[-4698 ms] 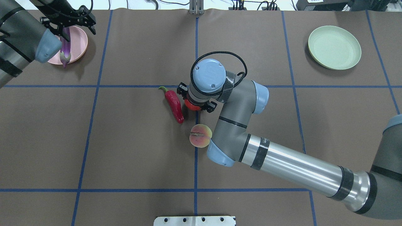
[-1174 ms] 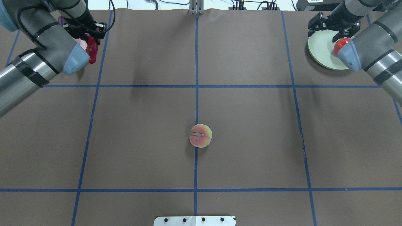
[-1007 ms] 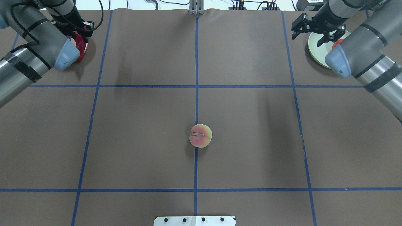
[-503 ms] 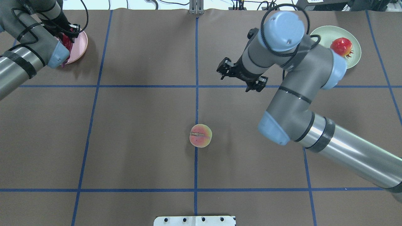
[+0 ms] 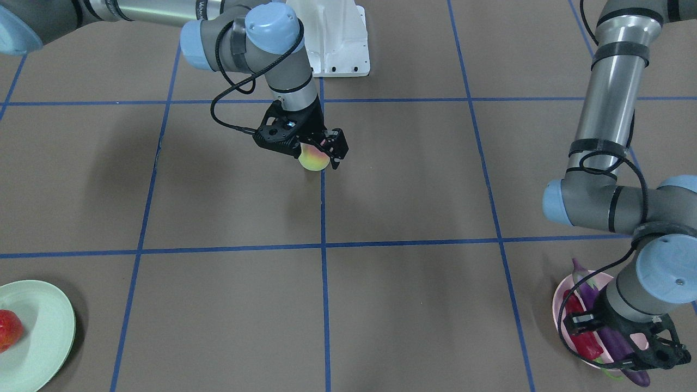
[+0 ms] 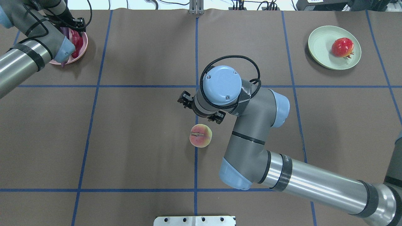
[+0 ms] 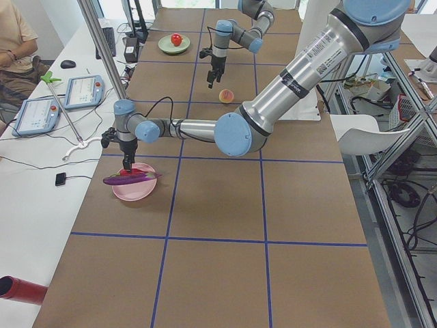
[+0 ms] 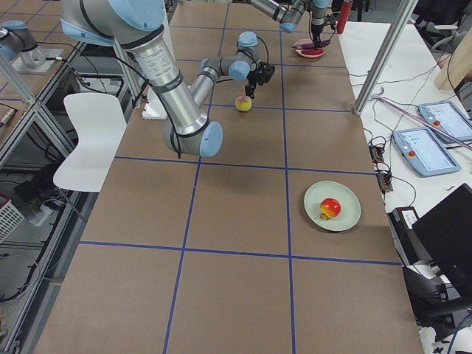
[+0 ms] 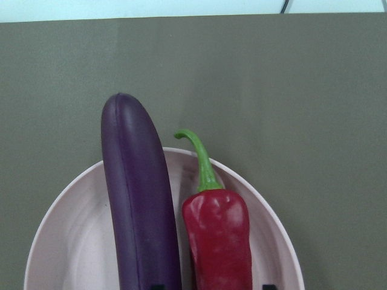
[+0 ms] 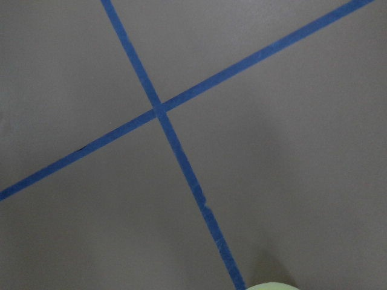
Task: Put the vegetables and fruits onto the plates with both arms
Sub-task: 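Release the chili on the pink plate while the right gripper reaches for the peach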
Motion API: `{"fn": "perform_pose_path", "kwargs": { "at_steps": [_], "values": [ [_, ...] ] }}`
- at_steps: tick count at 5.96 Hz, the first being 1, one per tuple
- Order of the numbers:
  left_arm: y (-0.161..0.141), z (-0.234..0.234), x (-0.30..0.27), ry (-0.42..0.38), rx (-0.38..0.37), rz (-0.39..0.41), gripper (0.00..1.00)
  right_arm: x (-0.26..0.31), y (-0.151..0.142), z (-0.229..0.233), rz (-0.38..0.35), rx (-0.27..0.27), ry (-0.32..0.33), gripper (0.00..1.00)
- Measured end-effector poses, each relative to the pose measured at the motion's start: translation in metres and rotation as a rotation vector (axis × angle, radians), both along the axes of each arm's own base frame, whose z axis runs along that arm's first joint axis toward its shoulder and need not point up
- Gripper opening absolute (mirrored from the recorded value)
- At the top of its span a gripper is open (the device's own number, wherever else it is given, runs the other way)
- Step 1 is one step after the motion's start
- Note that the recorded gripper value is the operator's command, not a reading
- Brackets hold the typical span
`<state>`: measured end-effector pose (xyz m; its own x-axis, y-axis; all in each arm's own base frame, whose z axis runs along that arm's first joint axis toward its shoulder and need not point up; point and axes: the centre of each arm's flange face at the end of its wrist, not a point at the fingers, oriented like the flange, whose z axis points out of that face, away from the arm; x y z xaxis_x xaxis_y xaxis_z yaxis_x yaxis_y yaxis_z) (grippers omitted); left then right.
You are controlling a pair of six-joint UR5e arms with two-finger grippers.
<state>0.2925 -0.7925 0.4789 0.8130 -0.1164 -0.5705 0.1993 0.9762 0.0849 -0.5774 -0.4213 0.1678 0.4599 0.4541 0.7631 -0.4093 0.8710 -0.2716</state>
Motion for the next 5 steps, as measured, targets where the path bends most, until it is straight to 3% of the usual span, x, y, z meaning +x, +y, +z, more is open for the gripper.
{"fn": "perform_pose_path", "kwargs": {
  "at_steps": [1, 2, 5],
  "values": [
    [-0.005, -0.01, 0.001, 0.014, -0.003, -0.03, 1.0, -0.012, 0.007, 0.002, -0.012, -0.054, 0.012, 1.0],
    [-0.008, -0.017, 0.002, 0.023, -0.003, -0.044, 1.0, -0.01, 0.003, -0.007, -0.069, -0.086, 0.056, 1.0],
    [-0.012, -0.038, -0.004, 0.049, 0.01, -0.053, 1.0, -0.025, 0.003, 0.002, -0.193, -0.09, 0.174, 1.0]
  ]
}}
